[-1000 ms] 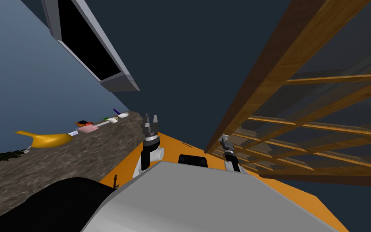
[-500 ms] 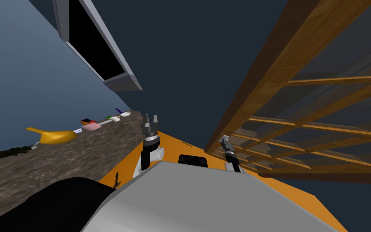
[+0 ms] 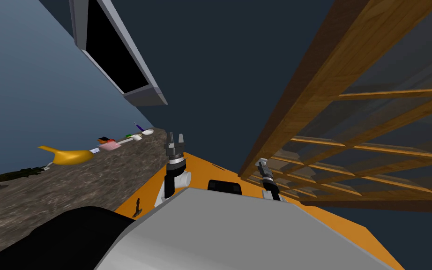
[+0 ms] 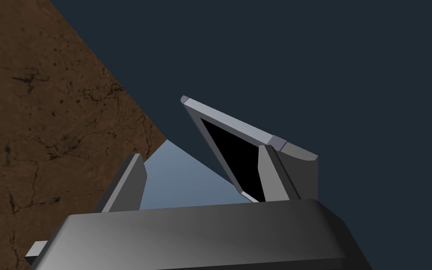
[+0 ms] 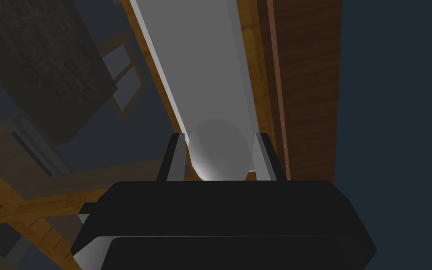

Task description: Pull the door open

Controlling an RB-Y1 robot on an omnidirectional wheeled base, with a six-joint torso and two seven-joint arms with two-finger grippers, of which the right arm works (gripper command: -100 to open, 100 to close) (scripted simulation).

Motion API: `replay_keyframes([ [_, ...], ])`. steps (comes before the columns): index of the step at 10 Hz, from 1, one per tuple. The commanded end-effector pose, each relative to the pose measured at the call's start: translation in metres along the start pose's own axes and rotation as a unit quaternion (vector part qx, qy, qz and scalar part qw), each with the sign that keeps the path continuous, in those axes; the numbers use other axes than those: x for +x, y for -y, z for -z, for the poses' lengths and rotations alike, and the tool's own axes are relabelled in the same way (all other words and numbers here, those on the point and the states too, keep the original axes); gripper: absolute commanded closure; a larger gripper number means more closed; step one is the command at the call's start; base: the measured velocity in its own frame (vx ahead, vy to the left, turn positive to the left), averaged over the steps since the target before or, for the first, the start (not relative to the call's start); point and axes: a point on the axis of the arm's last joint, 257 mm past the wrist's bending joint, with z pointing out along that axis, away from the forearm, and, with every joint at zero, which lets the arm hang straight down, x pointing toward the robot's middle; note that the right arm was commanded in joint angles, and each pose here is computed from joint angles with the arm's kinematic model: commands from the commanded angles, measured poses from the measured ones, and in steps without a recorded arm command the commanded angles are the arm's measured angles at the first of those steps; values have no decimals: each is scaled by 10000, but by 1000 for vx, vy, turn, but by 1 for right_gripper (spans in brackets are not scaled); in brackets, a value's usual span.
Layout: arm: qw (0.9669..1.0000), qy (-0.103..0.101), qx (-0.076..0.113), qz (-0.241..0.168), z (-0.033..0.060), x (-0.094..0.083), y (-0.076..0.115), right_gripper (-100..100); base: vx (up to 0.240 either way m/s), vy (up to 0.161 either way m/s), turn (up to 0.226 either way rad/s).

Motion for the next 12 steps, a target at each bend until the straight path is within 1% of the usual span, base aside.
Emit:
replay_keyframes([
  [1, 9997, -35, 95, -237, 49, 14, 115, 100, -29, 4, 20],
  [2, 9992, -40, 106, -380, 64, 18, 129, 100, -29, -3, 17],
  [3, 9990, -39, 107, -422, 64, 18, 129, 100, -20, -6, 4],
  [5, 9971, -41, 126, -751, 94, 23, 154, 100, -28, -2, 22],
  [6, 9967, -41, 127, -796, 94, 23, 154, 100, -24, -5, 15],
  [7, 9952, -39, 135, -970, 108, 24, 165, 100, -17, 2, 21],
  [8, 9950, -39, 135, -993, 108, 24, 165, 100, -15, 5, 7],
  [10, 9907, -36, 153, -1349, 136, 27, 188, 100, -19, 3, 24],
  [11, 9902, -35, 153, -1387, 136, 27, 188, 100, -20, 4, 9],
  [12, 9875, -33, 162, -1570, 151, 28, 198, 100, -28, 4, 21],
])
